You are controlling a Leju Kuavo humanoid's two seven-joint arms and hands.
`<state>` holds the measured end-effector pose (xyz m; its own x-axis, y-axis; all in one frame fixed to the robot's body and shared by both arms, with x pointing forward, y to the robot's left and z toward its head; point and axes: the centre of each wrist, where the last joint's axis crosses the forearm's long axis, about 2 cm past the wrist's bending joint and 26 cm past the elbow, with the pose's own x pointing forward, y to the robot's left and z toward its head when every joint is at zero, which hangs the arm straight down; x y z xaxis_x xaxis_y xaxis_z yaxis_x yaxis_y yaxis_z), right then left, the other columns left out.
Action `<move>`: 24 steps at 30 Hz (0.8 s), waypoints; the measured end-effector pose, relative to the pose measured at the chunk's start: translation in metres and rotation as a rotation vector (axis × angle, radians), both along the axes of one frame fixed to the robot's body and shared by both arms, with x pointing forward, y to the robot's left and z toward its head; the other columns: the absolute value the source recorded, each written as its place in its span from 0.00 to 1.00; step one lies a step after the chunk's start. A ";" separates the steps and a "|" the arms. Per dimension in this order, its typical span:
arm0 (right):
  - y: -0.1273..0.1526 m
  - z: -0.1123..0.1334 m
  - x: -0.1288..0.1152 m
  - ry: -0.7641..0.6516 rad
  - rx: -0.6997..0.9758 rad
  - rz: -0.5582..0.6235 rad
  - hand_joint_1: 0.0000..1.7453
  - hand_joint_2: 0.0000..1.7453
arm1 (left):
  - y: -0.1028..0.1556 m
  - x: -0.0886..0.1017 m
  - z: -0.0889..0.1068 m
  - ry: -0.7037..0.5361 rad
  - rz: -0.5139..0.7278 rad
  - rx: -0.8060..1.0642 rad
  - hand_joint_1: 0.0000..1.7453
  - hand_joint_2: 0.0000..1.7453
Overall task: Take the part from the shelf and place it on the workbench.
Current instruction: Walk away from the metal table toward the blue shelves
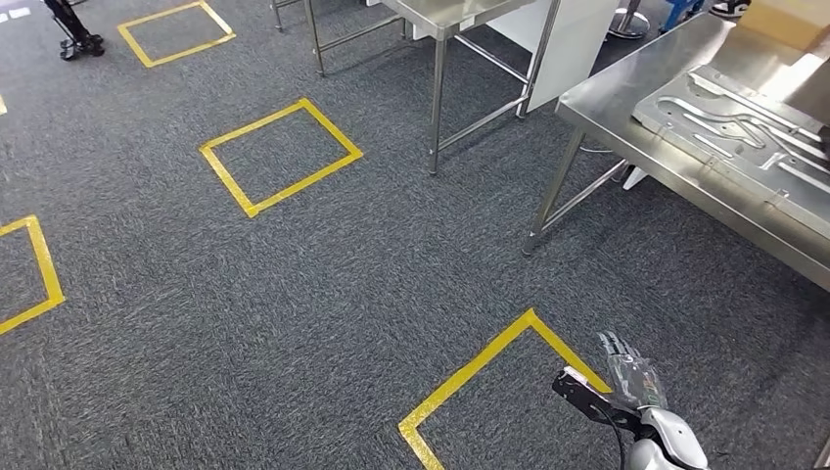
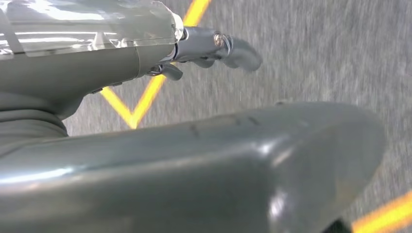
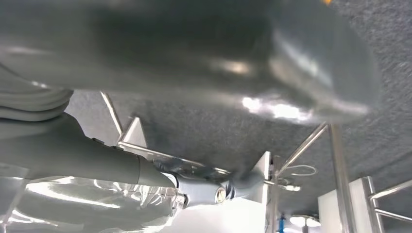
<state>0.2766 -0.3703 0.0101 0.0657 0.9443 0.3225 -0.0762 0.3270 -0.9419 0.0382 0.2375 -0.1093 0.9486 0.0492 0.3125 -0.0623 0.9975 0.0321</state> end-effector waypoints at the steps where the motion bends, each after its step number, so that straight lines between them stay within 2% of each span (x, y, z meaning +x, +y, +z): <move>1: 0.001 0.001 0.001 -0.003 -0.003 0.001 0.00 0.00 | 0.000 -0.001 0.000 0.002 0.001 0.000 0.00 0.00; 11: 0.007 -0.007 -0.017 0.019 -0.011 0.003 0.00 0.00 | 0.003 -0.001 0.000 0.002 -0.013 0.007 0.00 0.00; 24: 0.009 -0.002 -0.012 0.004 -0.019 0.039 0.00 0.00 | 0.004 0.002 0.000 0.004 -0.024 0.013 0.00 0.00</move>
